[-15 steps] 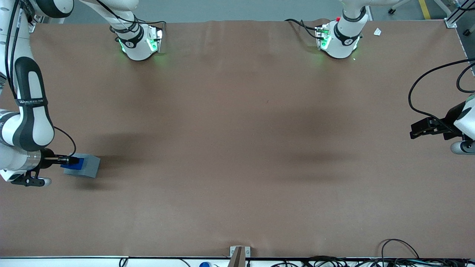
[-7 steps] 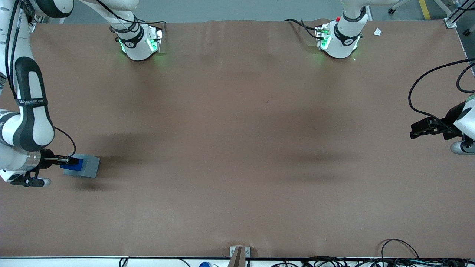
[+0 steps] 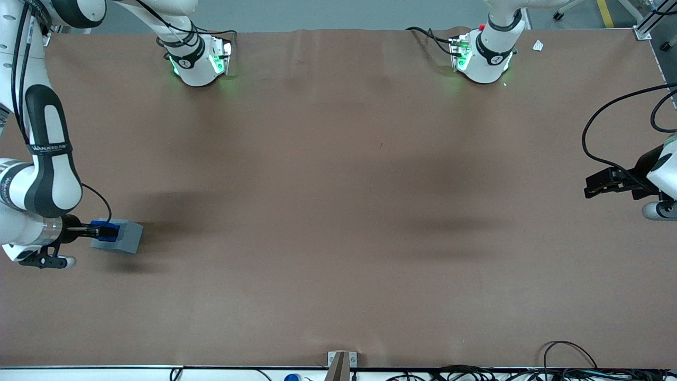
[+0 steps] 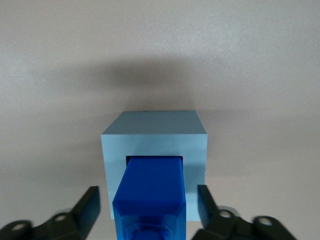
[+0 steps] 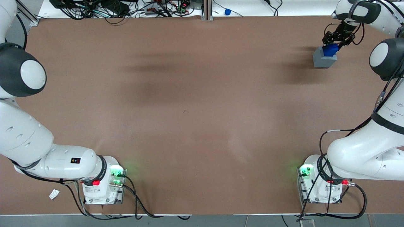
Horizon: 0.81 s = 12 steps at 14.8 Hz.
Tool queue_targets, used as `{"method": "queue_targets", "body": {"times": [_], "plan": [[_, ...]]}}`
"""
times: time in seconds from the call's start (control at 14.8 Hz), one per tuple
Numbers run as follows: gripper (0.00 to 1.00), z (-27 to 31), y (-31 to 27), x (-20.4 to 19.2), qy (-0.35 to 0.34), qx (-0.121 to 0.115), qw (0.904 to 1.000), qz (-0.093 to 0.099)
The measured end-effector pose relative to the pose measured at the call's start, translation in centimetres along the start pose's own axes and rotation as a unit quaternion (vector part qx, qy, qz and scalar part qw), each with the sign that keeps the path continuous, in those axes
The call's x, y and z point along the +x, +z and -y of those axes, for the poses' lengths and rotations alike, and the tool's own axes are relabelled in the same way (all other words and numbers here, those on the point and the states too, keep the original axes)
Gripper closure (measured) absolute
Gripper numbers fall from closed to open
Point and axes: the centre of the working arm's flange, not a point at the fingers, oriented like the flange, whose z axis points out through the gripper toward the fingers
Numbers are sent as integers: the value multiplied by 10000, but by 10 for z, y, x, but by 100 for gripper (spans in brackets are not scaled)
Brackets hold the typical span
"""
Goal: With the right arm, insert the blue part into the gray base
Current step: 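Open the right gripper to release the block and raise it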
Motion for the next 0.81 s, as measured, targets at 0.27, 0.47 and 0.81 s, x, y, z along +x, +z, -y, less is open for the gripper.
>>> {"method": "queue_targets", "body": {"times": [0.27,0.47,0.81], "plan": [[0,-1,0,0,8,1,10000,-7],[0,-4,0,0,39,7,10000,-12],[0,-5,-9,0,46,3,10000,-73]]}}
